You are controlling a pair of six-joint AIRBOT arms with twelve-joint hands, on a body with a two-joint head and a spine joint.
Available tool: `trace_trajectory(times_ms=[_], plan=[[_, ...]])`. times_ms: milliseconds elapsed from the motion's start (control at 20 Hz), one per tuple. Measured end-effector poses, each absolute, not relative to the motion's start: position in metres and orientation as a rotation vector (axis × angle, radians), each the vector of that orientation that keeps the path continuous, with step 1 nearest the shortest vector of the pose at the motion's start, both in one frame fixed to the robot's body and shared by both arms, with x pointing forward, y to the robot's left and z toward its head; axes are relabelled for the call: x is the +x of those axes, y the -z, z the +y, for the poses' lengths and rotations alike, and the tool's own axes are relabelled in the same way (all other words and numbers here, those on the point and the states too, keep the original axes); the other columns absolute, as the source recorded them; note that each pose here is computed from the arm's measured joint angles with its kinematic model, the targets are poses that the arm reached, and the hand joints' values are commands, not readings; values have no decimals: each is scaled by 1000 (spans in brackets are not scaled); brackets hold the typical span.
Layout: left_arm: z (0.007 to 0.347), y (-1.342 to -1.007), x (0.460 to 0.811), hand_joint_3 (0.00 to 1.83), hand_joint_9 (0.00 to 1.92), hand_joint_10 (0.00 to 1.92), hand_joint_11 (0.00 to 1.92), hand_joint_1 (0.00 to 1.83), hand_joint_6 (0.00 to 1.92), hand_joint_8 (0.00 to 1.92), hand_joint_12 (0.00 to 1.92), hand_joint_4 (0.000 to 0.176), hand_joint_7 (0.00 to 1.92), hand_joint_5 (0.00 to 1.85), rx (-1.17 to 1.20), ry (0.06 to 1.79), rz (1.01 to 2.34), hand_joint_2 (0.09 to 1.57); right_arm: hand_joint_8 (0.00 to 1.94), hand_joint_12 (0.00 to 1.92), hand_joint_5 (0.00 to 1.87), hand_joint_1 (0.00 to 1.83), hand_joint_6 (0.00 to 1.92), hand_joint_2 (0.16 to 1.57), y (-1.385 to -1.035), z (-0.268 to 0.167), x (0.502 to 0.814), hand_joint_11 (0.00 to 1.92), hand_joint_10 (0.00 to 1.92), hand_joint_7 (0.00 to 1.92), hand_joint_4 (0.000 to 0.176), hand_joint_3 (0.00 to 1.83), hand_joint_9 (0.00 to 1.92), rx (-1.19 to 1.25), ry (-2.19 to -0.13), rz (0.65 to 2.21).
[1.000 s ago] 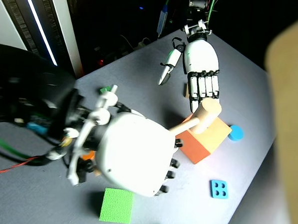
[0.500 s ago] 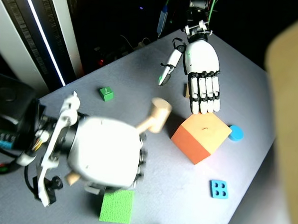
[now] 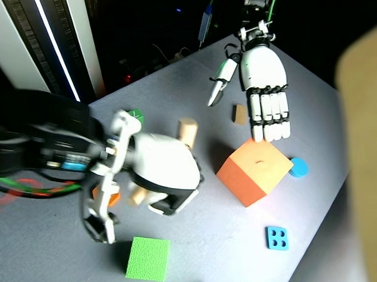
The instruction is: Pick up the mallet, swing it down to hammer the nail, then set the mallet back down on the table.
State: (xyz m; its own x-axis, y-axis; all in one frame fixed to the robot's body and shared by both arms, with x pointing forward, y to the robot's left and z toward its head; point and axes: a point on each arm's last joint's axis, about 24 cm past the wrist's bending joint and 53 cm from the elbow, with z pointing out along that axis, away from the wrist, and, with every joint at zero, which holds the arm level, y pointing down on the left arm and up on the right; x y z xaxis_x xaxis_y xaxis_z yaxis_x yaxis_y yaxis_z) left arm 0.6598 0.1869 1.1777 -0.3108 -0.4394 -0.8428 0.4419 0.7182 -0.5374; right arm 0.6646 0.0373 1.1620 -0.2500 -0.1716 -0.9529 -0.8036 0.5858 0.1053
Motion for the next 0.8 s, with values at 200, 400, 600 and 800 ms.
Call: trace_trajectory(times_ms=[200, 400, 600, 800], plan=[[189, -1199, 659, 0, 0, 0, 0, 0, 0, 0, 0, 0, 0, 0, 26, 876, 1645, 1143, 1941, 1921, 1305, 390, 1921, 1431, -1154, 57, 652, 1611, 1921, 1378, 176, 0, 1436, -880, -751, 1728], [182, -1219, 658, 0, 0, 0, 0, 0, 0, 0, 0, 0, 0, 0, 63, 885, 1627, 1148, 1941, 1921, 1006, 130, 1921, 1232, -1144, 62, 649, 932, 1921, 986, 48, 0, 962, -903, -735, 1731], [175, -1229, 652, 0, 0, 0, 0, 0, 0, 0, 0, 0, 0, 0, 90, 892, 1629, 1146, 1671, 1854, 782, 81, 1645, 1172, -1140, 66, 650, 575, 1775, 802, 0, 0, 702, -901, -726, 1734], [166, -1231, 647, 0, 0, 0, 0, 0, 0, 0, 0, 0, 0, 0, 104, 901, 1638, 1145, 1113, 1470, 718, 25, 1049, 1099, -1134, 64, 656, 446, 1210, 775, 0, 0, 655, -895, -685, 1735]])
